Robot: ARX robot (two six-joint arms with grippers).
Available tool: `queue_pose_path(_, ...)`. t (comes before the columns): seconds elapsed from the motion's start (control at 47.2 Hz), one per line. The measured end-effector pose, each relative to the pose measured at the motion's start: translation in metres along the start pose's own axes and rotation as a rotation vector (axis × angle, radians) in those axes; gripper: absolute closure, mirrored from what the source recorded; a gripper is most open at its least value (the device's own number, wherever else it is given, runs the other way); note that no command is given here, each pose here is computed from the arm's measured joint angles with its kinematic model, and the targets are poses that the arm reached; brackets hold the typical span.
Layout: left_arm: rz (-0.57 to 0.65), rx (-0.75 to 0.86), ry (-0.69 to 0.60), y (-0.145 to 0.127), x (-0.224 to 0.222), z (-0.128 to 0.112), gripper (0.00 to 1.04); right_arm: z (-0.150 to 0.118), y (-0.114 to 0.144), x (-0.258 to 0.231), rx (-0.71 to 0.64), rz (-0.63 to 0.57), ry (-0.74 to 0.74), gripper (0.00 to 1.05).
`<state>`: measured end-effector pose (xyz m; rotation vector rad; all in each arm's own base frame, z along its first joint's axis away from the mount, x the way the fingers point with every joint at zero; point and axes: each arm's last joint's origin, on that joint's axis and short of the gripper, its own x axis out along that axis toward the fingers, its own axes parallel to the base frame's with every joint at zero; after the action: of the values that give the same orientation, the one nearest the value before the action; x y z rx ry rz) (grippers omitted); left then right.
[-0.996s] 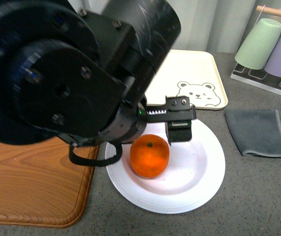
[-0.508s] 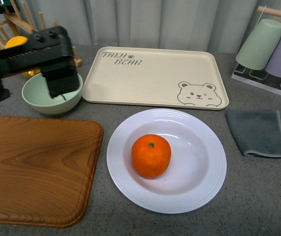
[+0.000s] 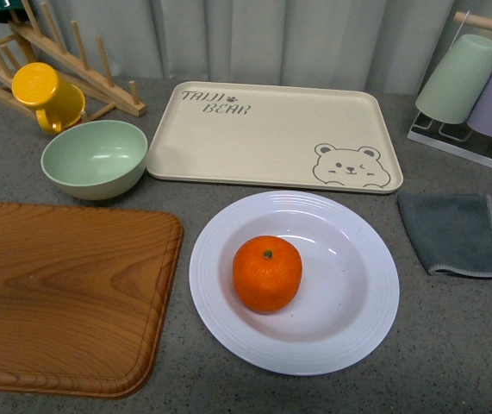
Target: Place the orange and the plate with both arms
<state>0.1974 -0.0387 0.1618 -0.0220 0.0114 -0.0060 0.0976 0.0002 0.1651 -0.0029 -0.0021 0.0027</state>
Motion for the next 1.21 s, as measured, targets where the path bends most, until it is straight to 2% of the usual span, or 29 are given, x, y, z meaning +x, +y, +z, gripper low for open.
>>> queue_pose_path(0.127,0.001,0.006,0.008,0.009,-0.012,-0.001,1.01,0.0,0.0,0.0,0.0,0.0,0.0,0.09)
queue_pose_path(0.593,0.004,0.015,-0.004,0.037,-0.052,0.003,1.01,0.0,0.0,0.0,0.0,0.0,0.0,0.09)
queue_pose_path(1.207,0.006,0.015,-0.033,0.038,-0.076,0.011,1.01,0.0,0.0,0.0,0.0,0.0,0.0,0.09)
